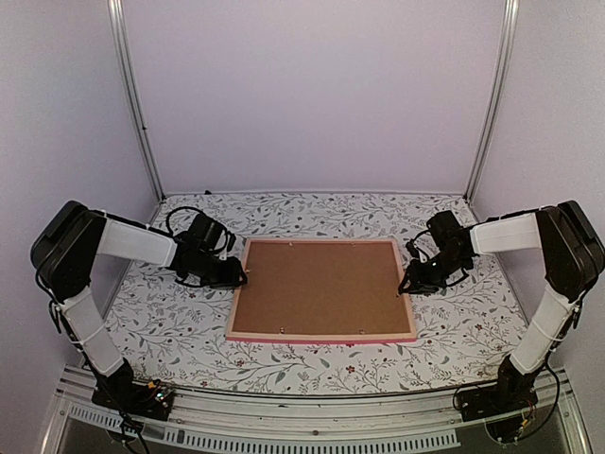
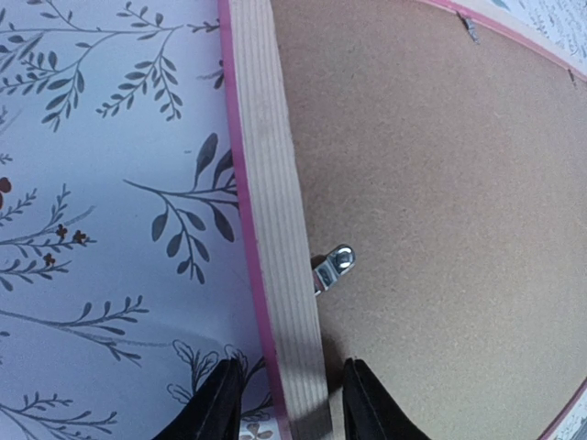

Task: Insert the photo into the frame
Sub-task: Press the fastener onto the backboard.

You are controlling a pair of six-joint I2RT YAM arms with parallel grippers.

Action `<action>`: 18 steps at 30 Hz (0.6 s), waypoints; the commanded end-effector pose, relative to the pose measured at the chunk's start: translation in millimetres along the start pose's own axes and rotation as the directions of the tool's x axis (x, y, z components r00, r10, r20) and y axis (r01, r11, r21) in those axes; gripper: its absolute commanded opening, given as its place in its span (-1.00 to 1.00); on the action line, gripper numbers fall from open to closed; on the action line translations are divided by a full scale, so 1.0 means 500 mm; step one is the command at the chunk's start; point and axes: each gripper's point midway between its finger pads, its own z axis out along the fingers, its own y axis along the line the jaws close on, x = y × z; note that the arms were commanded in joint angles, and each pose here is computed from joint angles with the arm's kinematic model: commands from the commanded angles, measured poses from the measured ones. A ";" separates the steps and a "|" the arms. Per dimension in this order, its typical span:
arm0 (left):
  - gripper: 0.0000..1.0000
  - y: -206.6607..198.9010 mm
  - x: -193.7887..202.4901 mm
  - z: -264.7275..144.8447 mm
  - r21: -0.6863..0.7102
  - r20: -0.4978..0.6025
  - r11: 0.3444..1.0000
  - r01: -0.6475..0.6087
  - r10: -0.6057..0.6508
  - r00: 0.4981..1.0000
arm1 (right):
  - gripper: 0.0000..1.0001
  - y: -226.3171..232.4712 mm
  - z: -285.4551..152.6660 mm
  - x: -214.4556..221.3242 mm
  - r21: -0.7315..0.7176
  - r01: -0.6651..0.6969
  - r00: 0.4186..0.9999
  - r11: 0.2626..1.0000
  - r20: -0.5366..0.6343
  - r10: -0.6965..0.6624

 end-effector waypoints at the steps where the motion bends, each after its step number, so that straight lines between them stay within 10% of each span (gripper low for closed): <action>1: -0.19 0.001 0.024 0.008 -0.008 -0.037 1.000 -0.020 0.020 0.999 | -0.41 -0.009 -0.006 0.011 0.026 0.027 0.999 0.999 -0.030 -0.026; 18: -0.20 -0.002 0.018 0.009 -0.005 -0.036 1.000 -0.028 0.028 0.999 | -0.26 0.034 -0.021 -0.016 -0.069 0.065 0.998 0.996 -0.011 -0.066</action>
